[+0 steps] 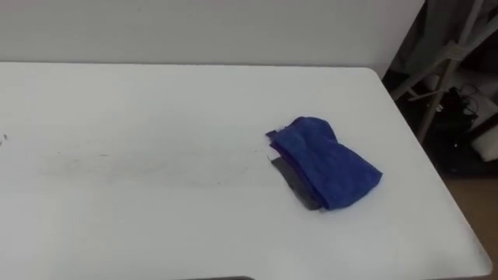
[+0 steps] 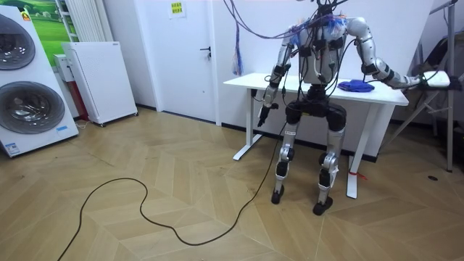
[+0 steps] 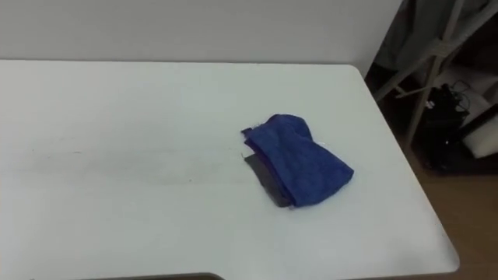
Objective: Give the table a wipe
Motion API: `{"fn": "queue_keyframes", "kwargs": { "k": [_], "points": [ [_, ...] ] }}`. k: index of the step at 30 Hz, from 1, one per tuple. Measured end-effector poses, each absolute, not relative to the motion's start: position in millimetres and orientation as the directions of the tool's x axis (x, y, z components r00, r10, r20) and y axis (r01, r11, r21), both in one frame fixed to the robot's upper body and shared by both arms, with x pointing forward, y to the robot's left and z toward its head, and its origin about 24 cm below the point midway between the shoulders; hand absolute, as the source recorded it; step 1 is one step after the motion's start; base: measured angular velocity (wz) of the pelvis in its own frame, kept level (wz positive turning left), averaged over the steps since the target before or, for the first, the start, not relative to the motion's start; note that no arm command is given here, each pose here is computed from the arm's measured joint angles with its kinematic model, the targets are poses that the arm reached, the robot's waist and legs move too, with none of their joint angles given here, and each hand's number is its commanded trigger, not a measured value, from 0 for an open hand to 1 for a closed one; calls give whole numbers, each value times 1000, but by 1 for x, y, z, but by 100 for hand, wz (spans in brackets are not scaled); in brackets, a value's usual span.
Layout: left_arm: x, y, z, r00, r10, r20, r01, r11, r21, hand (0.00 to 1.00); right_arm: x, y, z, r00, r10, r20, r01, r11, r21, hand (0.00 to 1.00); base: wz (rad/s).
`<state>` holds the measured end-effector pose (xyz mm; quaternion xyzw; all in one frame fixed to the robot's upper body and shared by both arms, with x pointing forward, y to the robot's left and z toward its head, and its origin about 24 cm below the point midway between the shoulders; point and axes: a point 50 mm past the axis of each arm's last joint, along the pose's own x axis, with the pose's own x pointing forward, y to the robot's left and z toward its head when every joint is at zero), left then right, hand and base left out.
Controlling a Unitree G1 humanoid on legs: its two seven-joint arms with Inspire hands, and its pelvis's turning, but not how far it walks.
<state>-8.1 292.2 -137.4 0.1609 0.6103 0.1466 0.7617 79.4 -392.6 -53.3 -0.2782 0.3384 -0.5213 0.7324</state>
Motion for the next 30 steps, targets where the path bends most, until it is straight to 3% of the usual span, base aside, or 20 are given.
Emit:
{"fn": "queue_keyframes", "kwargs": {
  "k": [5,10,15,20,23,30],
  "points": [
    [-9,292,-138,208,417,-884,-42,907,418,0,27,-380,-88,-13,-921,-388,574,311,-757,0,-2],
    [-7,290,-139,205,413,-887,-37,909,415,0,-1,-356,-112,-120,-844,-522,549,382,-744,0,-1],
    [-17,282,-145,151,391,-908,-33,920,391,0,-33,-322,-135,-171,-714,-679,398,580,-710,0,0],
    [-25,271,-151,108,376,-920,-23,926,376,0,-37,-297,-149,-118,-610,-783,219,754,-620,0,0],
    [-25,262,-155,101,355,-929,18,933,359,0,-23,-288,-154,-18,-564,-825,0,826,-564,0,-1],
    [-14,236,-164,124,322,-938,106,936,335,0,19,-263,-162,186,-480,-857,-368,775,-514,0,2]
  ]
}}
